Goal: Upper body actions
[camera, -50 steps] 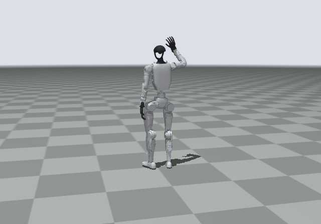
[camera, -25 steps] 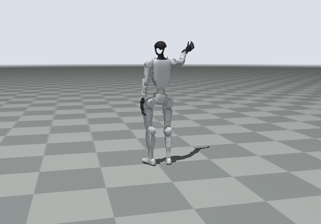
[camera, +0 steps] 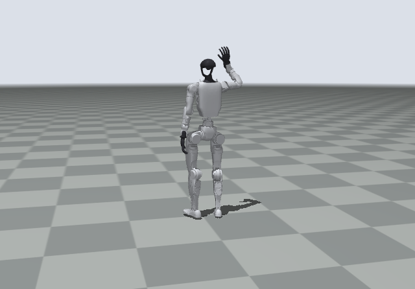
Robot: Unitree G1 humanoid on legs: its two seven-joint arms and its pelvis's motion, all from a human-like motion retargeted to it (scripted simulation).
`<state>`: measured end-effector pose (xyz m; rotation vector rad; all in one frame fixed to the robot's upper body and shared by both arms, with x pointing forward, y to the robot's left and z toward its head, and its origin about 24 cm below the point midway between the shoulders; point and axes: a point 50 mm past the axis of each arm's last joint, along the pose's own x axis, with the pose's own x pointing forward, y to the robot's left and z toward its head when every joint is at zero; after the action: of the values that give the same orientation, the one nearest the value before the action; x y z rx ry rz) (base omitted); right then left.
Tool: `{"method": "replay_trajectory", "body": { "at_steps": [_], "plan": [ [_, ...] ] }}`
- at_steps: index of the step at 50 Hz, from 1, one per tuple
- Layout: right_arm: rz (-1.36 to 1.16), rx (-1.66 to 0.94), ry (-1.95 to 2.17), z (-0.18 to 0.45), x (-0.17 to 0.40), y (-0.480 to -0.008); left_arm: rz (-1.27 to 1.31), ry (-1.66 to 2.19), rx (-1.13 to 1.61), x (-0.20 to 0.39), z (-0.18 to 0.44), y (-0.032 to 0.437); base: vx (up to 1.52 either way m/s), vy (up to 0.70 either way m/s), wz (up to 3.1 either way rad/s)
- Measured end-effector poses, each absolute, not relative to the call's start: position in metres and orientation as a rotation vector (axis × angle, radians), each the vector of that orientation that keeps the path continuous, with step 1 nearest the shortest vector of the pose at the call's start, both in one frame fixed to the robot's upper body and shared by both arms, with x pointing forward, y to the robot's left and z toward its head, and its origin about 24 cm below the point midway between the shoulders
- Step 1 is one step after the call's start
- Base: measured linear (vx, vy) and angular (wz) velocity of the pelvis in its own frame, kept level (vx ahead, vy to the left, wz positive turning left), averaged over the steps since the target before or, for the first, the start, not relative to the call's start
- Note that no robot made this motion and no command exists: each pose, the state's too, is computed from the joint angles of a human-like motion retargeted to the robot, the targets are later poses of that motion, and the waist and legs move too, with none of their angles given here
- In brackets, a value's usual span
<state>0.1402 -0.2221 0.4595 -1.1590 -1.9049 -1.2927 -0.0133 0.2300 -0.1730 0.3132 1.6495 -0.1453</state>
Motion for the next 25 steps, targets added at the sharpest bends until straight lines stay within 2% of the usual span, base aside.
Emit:
{"method": "replay_trajectory", "body": {
  "at_steps": [4, 7, 10, 12, 15, 18, 21, 25],
  "plan": [
    [-1.149, -1.431, -2.333, 0.435, 0.105, -0.146, -0.128, 1.661, 0.349, -0.011, -0.169, 0.246, 0.0, 0.0, 0.0],
    [-0.917, -1.406, -2.699, 0.406, 0.093, -0.104, -0.115, 1.67, 0.339, -0.012, -0.168, 0.252, 0.0, 0.0, 0.0],
    [-0.822, -1.277, -2.827, 0.403, 0.095, -0.101, -0.146, 1.662, 0.313, -0.01, -0.171, 0.238, 0.0, 0.0, 0.0],
    [-0.904, -1.267, -2.73, 0.42, 0.106, -0.112, -0.176, 1.654, 0.286, -0.009, -0.174, 0.224, 0.0, 0.0, 0.0],
    [-1.192, -1.304, -2.341, 0.459, 0.133, -0.153, -0.207, 1.648, 0.232, -0.009, -0.179, 0.199, 0.02, 0.04, 0.12],
    [-1.475, -1.157, -1.798, 0.474, 0.175, -0.236, -0.178, 1.658, 0.192, -0.013, -0.179, 0.196, 0.01, 0.04, 0.13],
    [-1.578, -0.952, -1.336, 0.45, 0.206, -0.313, -0.166, 1.669, 0.199, -0.015, -0.177, 0.204, 0.0, 0.0, 0.0],
    [-1.581, -0.536, -0.741, 0.382, 0.233, -0.407, -0.181, 1.676, 0.243, -0.014, -0.176, 0.215, 0.0, 0.0, 0.0]
  ]
}}
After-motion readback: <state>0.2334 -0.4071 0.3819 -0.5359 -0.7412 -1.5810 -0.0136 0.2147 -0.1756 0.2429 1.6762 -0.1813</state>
